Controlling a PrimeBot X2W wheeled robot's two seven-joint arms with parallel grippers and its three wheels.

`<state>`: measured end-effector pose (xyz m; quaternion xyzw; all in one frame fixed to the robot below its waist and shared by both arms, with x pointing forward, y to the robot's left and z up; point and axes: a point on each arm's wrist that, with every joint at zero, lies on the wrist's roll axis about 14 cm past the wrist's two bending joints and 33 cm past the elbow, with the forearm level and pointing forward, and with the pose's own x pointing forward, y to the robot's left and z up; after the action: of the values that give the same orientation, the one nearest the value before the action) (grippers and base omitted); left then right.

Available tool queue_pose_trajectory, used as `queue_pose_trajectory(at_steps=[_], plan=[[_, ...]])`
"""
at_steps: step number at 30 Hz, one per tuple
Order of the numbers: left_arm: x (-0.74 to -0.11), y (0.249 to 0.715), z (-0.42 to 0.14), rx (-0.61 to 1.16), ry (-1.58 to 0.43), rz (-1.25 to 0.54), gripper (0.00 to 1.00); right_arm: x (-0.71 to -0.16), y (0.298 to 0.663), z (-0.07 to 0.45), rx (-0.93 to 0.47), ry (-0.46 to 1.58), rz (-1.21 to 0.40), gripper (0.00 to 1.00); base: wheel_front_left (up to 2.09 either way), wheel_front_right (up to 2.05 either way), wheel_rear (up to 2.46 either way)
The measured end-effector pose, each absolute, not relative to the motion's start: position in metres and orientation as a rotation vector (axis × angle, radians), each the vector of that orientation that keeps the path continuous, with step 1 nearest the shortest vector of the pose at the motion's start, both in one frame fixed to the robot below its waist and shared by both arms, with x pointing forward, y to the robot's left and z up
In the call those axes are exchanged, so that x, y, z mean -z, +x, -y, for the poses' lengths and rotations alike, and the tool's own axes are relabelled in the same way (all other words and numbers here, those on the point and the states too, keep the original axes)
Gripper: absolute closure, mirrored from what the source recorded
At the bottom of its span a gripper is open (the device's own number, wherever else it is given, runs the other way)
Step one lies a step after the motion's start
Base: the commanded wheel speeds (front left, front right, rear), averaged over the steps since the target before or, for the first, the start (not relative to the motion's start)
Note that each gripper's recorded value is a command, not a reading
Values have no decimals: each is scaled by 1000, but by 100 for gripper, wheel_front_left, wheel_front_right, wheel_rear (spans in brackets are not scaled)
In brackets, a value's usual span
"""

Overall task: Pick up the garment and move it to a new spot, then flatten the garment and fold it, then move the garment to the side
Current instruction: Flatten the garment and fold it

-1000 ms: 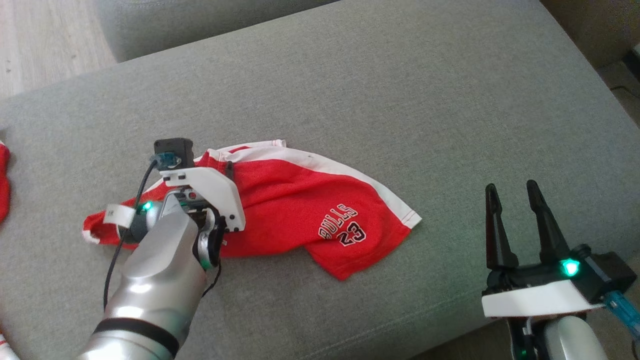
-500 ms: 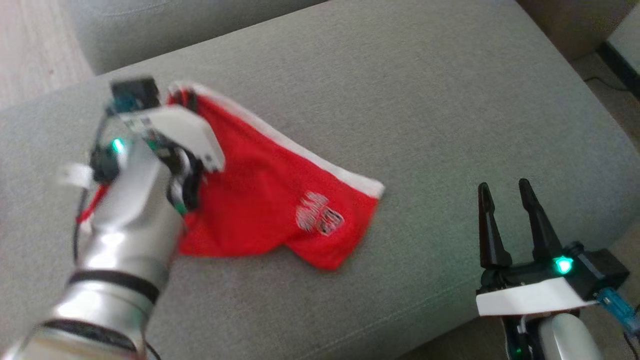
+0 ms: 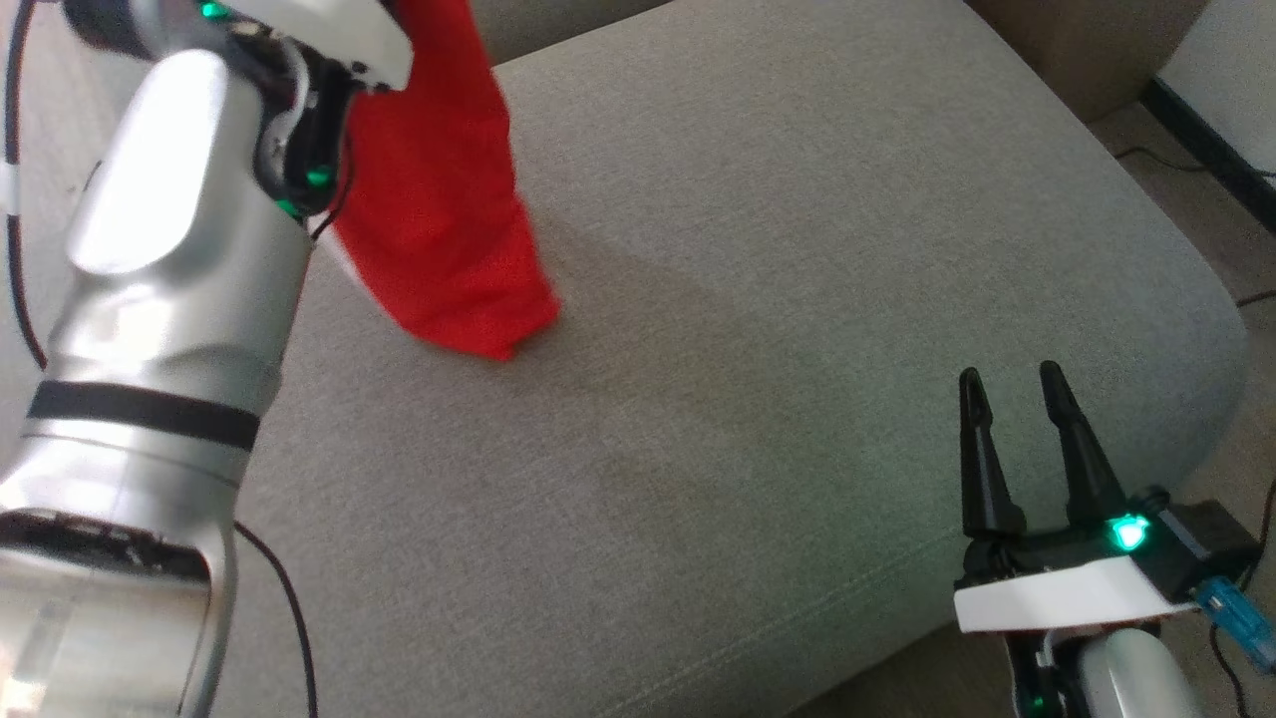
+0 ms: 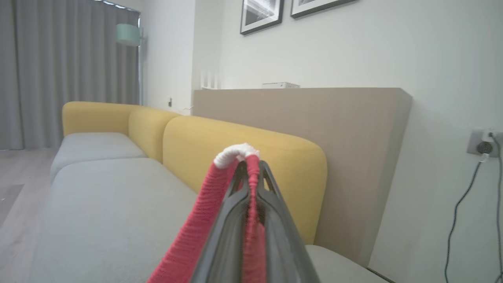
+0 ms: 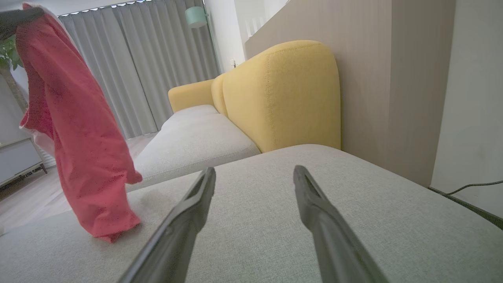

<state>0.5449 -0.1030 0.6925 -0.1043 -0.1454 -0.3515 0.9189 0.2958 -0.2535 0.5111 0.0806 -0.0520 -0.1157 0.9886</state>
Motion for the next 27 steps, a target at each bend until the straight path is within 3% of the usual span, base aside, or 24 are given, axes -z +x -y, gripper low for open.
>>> queue_pose_trajectory(at_steps=[4,7,12,16,21,27], plan=[[-711,522,115,816,-237,378,100,-510,300,252,223,163,100,0,0,0,0],[-691,493,130,896,-261,353,100,-510,304,249,211,174,102,0,0,0,0],[-571,414,150,1029,-308,33,100,-506,310,239,178,183,91,0,0,0,0],[-476,349,131,1039,-304,-259,100,-505,314,235,160,193,89,0,0,0,0],[-406,328,56,817,-220,-434,100,-505,319,230,140,198,91,0,0,0,0],[-393,347,-19,562,-106,-400,100,-500,323,215,94,209,74,0,0,0,0]])
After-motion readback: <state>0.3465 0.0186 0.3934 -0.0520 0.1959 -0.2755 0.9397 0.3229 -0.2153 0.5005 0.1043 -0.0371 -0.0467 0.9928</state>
